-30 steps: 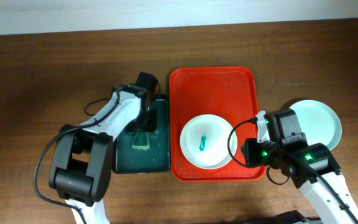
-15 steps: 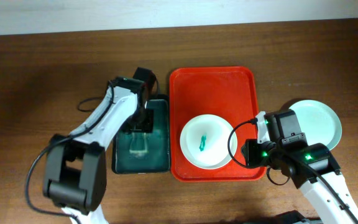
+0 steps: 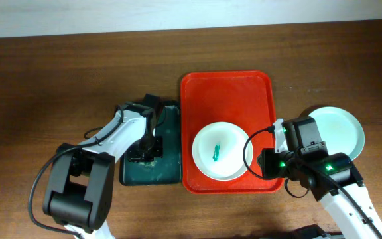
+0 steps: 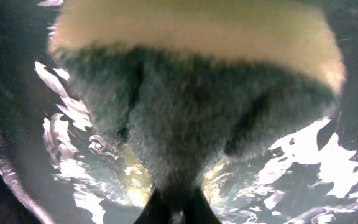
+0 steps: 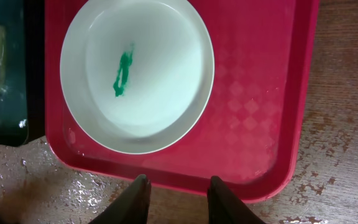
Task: Clean dirty plates on tray and stack at the side
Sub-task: 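Grasp the sponge in the dark tray with the left gripper and wet it, then scrub the white plate with the sponge while the right gripper holds it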
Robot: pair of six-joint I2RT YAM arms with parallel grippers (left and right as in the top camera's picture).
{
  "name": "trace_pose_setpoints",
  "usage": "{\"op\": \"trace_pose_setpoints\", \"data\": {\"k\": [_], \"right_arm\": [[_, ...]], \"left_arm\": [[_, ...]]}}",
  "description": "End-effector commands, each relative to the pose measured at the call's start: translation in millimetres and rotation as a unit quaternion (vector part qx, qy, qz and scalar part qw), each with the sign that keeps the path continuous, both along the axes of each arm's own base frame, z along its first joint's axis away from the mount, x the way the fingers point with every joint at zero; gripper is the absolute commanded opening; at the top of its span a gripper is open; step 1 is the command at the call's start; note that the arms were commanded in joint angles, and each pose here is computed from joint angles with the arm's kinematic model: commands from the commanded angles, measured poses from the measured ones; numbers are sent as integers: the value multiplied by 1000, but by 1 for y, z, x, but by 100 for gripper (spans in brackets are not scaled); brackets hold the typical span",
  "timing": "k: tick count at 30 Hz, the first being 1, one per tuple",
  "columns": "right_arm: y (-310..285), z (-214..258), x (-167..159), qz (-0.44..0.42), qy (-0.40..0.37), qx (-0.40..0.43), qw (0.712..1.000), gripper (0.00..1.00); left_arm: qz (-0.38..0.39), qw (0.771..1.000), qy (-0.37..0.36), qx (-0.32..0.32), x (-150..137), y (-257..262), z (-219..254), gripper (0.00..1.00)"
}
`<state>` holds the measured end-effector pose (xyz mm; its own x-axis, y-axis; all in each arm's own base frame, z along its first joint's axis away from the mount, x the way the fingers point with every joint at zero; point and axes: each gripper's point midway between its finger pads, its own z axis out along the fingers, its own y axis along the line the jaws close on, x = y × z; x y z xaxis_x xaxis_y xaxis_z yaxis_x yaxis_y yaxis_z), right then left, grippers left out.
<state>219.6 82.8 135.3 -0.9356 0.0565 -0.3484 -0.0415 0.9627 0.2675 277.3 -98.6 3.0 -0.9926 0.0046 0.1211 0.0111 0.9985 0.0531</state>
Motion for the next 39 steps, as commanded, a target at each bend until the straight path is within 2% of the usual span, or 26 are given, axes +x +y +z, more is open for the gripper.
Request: {"op": "trace_pose_setpoints", "data": {"k": [1, 3, 4, 5, 6, 8, 11, 13, 16, 18, 19, 20, 24, 27, 29, 33, 39], "right_arm": [[3, 5, 3, 6, -7, 3, 1000, 33], [3, 5, 2, 6, -7, 3, 1000, 32], [3, 5, 2, 7, -7, 2, 1000, 32], [3, 5, 2, 6, -7, 3, 1000, 32], [3, 5, 2, 6, -7, 3, 1000, 33], [3, 5, 2, 6, -7, 3, 1000, 32], [3, 5, 2, 6, -7, 3, 1000, 33], [3, 5, 2, 6, -7, 3, 1000, 33], [3, 5, 3, 6, -7, 2, 1000, 33], [3, 4, 3, 6, -7, 2, 1000, 35], [2, 3, 4, 6, -5, 0, 1000, 36], [1, 1, 4, 4, -2, -5, 1000, 36], [-2, -11, 7, -13, 24, -15, 1000, 36], [-16, -27, 12, -102, 62, -35, 992, 36], [-9, -35, 18, -98, 73, -25, 992, 32], [-6, -46, 28, -98, 80, -24, 992, 31], [-5, -56, 45, -66, 70, -17, 995, 32]], "left_arm": [[8, 1000, -2, -8, 3, -3, 12, 0], [8, 1000, -5, -8, 10, -5, 31, 0], [7, 1000, -8, -10, 12, -6, 38, 4], [7, 1000, -14, -11, 15, -7, 46, 15], [5, 1000, -21, -12, 18, -7, 50, 31], [3, 999, -38, -6, 25, -5, 54, 47], [1, 999, -54, 9, 30, 0, 48, 51], [1, 998, -63, 10, 31, 1, 38, 50], [1, 997, -72, 6, 29, 1, 18, 34], [2, 997, -81, 2, 27, 2, 4, 27], [1, 997, -83, 1, 25, 3, -2, 19], [2, 997, -81, 2, 22, 4, -6, 1], [1, 997, -72, 5, 19, 5, 2, 0], [1, 997, -75, 4, 28, 2, 32, 0], [2, 996, -90, -2, 38, -2, 60, 0], [-2, 992, -127, -17, 51, -11, 102, 0], [-36, 987, -138, -70, 48, -50, 109, 0]]}}
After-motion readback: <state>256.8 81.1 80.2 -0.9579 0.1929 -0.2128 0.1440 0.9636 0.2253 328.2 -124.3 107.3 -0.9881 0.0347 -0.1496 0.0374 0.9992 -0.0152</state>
